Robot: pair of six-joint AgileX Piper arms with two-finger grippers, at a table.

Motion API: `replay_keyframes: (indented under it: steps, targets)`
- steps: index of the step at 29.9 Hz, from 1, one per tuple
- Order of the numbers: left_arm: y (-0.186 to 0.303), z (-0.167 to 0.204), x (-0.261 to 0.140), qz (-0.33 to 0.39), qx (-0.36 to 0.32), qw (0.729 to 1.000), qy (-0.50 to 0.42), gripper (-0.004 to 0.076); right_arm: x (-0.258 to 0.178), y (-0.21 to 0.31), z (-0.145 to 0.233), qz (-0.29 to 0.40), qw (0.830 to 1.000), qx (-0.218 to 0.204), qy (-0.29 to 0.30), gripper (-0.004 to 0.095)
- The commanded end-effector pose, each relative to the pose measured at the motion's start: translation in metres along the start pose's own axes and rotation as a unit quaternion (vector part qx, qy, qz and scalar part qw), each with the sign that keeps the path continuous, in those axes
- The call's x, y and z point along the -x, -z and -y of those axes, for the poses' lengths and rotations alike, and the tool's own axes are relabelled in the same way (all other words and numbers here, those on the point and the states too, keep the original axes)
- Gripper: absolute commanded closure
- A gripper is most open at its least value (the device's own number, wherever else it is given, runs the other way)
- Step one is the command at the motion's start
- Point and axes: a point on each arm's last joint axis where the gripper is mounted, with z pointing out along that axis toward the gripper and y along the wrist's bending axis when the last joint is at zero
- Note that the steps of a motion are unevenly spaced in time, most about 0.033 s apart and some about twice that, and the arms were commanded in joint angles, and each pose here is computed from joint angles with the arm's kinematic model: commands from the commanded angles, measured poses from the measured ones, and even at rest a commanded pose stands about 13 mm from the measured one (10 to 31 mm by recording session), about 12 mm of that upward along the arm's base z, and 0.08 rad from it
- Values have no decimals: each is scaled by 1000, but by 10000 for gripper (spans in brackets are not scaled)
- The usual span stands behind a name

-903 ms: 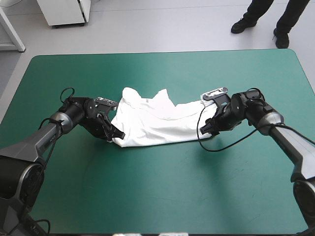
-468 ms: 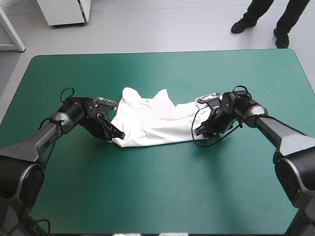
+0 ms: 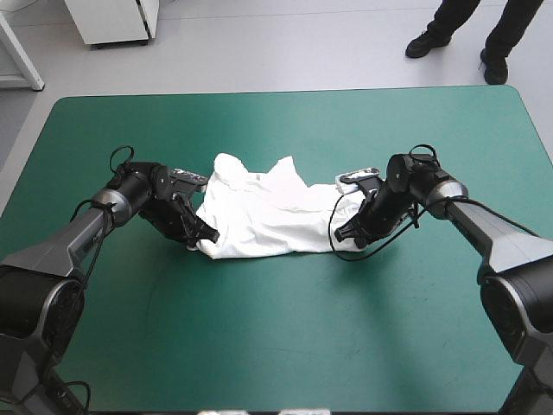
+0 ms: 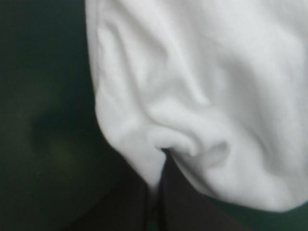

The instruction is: Fold the cloth

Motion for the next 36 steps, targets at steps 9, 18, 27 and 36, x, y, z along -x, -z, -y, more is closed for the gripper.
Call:
replay_keyframes:
  steps: [9,18,27,36]
  targets:
    - [212,37,-32,216,8,975,-44,734,-13,181,-45,190,982,-15,20,919]
    - [337,67,-78,409,9,909,-77,734,-56,301,-82,364,931,-12,33,921]
    - [391,88,-146,506,19,857,-97,734,-120,366,-111,470,881,13,50,921]
    - [409,107,-198,539,-18,832,-135,734,-172,393,-133,519,850,62,59,921]
